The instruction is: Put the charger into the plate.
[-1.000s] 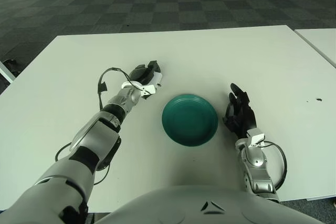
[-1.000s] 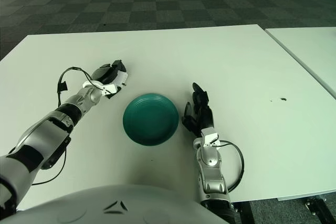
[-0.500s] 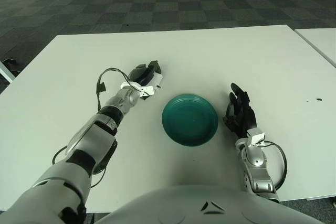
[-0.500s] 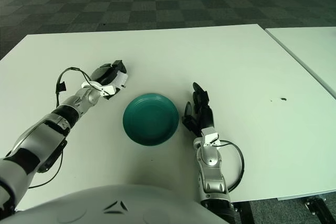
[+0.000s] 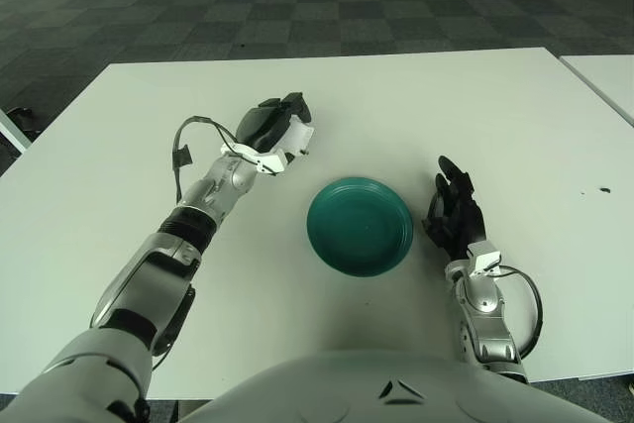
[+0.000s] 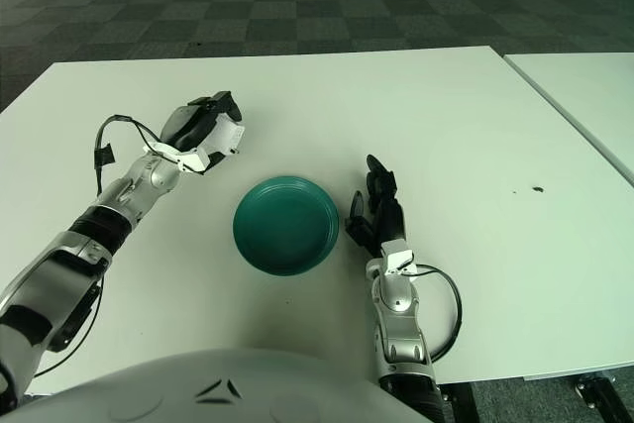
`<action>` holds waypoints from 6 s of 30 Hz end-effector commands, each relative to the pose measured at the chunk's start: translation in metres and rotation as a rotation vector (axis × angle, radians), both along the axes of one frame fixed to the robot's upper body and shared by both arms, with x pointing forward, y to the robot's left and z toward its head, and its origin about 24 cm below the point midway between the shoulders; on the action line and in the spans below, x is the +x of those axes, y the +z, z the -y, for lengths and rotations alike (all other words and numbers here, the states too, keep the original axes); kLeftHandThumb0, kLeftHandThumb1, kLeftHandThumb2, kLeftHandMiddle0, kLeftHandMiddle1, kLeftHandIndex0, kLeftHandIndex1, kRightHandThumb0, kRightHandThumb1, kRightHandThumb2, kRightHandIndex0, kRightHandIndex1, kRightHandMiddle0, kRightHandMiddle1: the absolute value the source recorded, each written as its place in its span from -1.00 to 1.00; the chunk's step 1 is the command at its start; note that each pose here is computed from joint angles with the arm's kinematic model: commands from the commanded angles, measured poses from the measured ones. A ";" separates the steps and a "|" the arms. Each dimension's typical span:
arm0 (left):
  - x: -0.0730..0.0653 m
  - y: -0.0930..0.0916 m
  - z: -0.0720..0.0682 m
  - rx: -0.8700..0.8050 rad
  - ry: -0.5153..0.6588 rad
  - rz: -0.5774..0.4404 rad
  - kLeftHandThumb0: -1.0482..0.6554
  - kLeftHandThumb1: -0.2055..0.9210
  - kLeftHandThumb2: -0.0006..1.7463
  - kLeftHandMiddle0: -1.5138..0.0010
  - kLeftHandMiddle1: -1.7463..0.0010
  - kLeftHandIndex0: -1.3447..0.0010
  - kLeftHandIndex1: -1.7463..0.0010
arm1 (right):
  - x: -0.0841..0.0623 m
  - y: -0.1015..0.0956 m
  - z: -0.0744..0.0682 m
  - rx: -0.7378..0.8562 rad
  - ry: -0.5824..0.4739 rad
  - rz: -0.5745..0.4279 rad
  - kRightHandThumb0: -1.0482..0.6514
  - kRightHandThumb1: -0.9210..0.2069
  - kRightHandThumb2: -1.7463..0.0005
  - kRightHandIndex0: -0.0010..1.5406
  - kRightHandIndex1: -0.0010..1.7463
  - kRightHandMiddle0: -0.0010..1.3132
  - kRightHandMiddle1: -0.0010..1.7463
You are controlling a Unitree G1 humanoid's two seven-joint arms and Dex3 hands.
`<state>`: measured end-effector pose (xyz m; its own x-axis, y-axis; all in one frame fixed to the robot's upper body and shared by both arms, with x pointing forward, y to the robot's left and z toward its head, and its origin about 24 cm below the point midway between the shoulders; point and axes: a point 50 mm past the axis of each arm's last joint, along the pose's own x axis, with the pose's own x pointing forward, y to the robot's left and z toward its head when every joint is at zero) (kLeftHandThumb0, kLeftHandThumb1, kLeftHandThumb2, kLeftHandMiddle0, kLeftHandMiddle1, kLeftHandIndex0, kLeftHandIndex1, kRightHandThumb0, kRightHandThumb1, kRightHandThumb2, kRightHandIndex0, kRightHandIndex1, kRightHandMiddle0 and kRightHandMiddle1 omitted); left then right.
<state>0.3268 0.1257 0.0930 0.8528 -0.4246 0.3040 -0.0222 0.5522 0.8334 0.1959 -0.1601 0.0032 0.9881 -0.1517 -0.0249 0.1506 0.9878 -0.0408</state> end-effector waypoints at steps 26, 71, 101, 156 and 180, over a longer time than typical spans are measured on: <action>-0.085 0.025 0.069 -0.146 -0.434 -0.166 0.23 -0.52 0.81 -0.10 -0.90 0.14 -1.00 | -0.016 -0.025 -0.005 0.018 -0.017 -0.168 -0.75 -1.00 -0.04 -0.79 -0.99 -1.00 -0.48; -0.078 -0.018 0.093 0.116 -0.535 -0.256 0.23 -0.59 0.85 -0.13 -0.87 0.08 -1.00 | -0.016 -0.020 -0.006 0.055 -0.023 -0.160 -0.72 -1.00 -0.01 -0.74 -0.99 -1.00 -0.43; -0.072 -0.011 0.085 0.471 -0.657 -0.337 -0.74 0.83 -0.32 0.38 -0.97 0.52 -0.51 | -0.014 -0.018 -0.007 0.025 -0.018 -0.151 -0.73 -1.00 -0.02 -0.77 -1.00 -1.00 -0.45; -0.062 -0.007 0.016 -0.341 -0.345 -0.426 -1.00 1.00 -0.06 0.99 1.00 1.00 0.82 | -0.015 -0.018 -0.010 0.019 -0.024 -0.155 -0.75 -1.00 -0.01 -0.81 -1.00 -1.00 -0.56; -0.093 -0.031 -0.005 -1.175 -0.014 -0.516 -0.98 1.00 0.13 1.00 1.00 1.00 0.78 | -0.021 -0.021 -0.006 0.034 -0.029 -0.190 -0.75 -1.00 -0.01 -0.84 -0.99 -1.00 -0.59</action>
<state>0.2387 0.1224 0.0669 0.9747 -0.1601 0.1559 0.1981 0.9418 -0.2715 0.1885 -0.1514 0.0032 0.9830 -0.1644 -0.0817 0.1635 0.9864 -0.0177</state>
